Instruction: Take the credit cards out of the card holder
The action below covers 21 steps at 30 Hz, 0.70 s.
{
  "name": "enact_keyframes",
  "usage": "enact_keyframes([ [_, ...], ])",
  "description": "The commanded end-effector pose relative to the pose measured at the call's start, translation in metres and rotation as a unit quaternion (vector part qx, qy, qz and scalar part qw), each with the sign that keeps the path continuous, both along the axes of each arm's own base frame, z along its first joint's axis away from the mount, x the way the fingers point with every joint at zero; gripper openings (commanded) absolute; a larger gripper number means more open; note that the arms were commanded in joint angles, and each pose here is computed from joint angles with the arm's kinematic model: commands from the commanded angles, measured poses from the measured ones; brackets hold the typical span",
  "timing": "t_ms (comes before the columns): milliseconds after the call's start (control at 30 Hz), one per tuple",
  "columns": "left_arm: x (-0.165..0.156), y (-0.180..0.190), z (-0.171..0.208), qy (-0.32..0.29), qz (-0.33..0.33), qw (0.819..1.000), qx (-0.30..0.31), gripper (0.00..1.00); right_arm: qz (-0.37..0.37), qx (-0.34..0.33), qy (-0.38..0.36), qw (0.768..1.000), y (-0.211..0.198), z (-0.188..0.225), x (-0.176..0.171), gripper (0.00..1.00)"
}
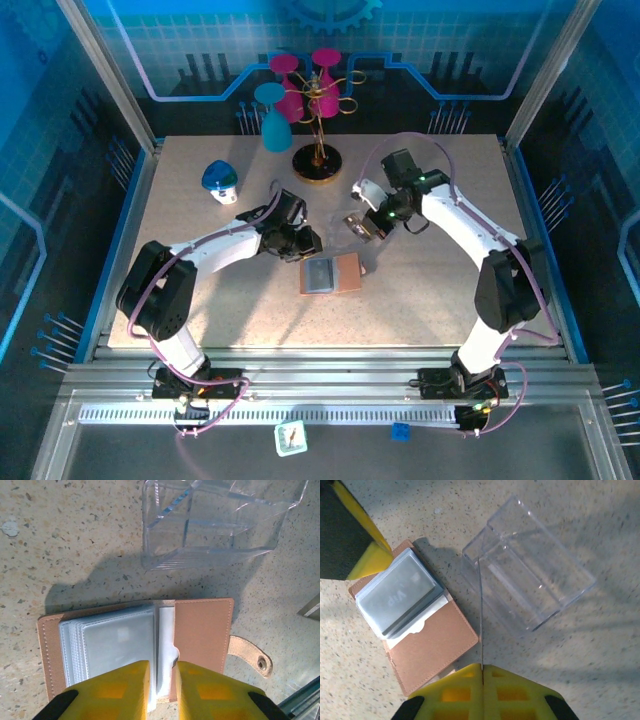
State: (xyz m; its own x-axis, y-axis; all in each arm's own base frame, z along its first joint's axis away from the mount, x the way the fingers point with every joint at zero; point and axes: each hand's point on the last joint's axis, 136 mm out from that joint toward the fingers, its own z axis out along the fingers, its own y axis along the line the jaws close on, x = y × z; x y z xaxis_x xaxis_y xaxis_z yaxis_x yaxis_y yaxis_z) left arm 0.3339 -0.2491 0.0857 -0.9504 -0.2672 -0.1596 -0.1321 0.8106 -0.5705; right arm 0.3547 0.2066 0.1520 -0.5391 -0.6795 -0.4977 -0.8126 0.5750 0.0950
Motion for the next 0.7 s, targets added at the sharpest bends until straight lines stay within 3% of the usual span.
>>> enact_keyframes([
  [0, 0.001, -0.002, 0.012, -0.01, 0.007, 1.0, -0.024, 0.21, 0.089, -0.028, -0.024, 0.995, 0.007, 0.005, 0.001, 0.0],
  [233, -0.004, 0.008, 0.008, -0.005, 0.011, 1.0, -0.017, 0.22, 0.169, -0.092, -0.041, 0.981, 0.007, -0.008, 0.014, 0.0],
  [667, -0.01, 0.04, 0.014, -0.009, 0.047, 0.999, -0.024, 0.25, 0.245, -0.109, -0.036, 0.963, 0.032, -0.024, 0.026, 0.0],
])
